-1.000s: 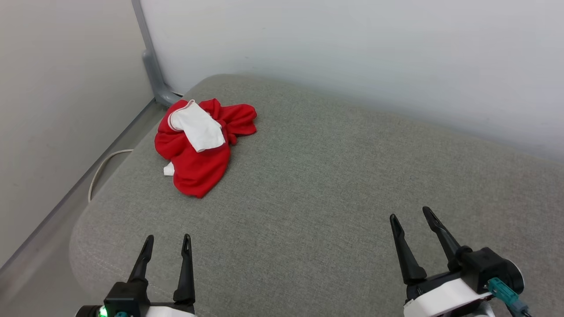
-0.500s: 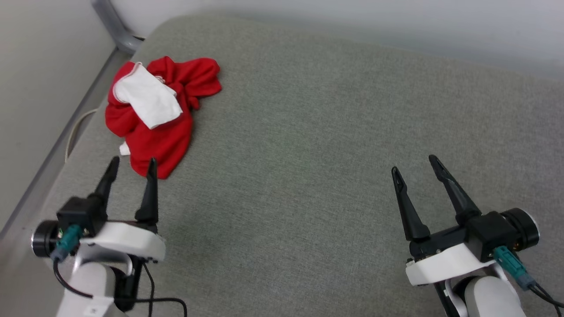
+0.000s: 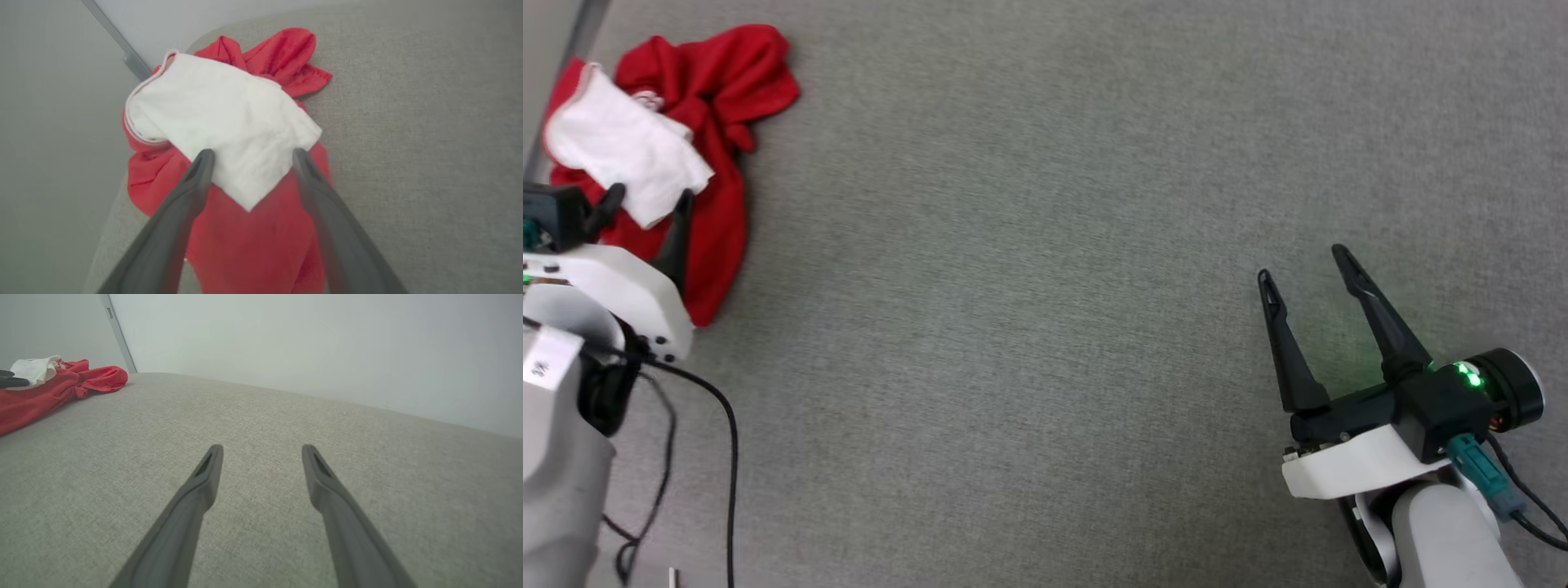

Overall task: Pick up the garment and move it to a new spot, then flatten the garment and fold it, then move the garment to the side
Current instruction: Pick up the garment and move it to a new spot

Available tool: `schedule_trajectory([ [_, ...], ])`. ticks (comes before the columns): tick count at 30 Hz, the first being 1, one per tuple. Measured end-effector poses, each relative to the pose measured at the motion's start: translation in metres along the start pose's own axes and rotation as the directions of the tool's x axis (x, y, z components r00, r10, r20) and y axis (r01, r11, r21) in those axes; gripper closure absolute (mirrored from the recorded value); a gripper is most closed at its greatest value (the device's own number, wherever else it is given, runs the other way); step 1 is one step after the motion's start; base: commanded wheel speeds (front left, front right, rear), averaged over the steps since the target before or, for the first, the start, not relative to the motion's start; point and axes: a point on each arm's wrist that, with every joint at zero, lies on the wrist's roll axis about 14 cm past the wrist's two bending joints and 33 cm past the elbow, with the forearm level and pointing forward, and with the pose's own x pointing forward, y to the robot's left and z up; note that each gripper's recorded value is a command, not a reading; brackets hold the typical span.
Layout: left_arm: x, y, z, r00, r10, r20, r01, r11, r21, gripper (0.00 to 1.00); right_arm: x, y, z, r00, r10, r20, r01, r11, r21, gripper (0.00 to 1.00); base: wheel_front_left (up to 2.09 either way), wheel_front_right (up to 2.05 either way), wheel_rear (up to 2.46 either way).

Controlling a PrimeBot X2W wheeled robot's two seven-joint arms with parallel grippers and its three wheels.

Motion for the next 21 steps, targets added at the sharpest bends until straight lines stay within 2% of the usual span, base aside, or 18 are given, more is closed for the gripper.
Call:
schedule_trajectory([
  [7,0.022,0.005,-0.039,0.978,-0.003,-0.207,0.014,0.999,0.052,0.00,-0.003,-0.013,-0.021,0.998,-0.031,-0.046,0.031,1.000,0.005,0.00,0.00,0.00,0.00],
  [11,0.027,0.004,-0.051,0.966,-0.001,-0.260,0.016,0.998,0.054,0.00,-0.004,-0.015,-0.028,0.998,-0.032,-0.063,0.032,0.999,0.003,0.00,0.00,0.00,0.00],
  [12,0.026,0.002,-0.055,0.961,-0.008,-0.275,0.022,0.999,0.049,0.64,-0.004,-0.015,-0.028,0.997,-0.032,-0.063,0.032,0.999,0.002,0.00,0.00,0.00,0.00],
  [13,0.025,-0.001,-0.057,0.959,-0.014,-0.283,0.026,0.999,0.039,1.00,-0.004,-0.015,-0.027,0.998,-0.032,-0.063,0.032,0.999,0.001,0.00,0.00,0.00,0.00],
  [21,0.015,0.016,-0.033,0.988,0.008,-0.157,-0.002,0.999,0.039,1.00,-0.007,-0.010,-0.020,0.998,-0.022,-0.058,0.022,1.000,-0.011,0.00,0.00,0.00,0.00],
])
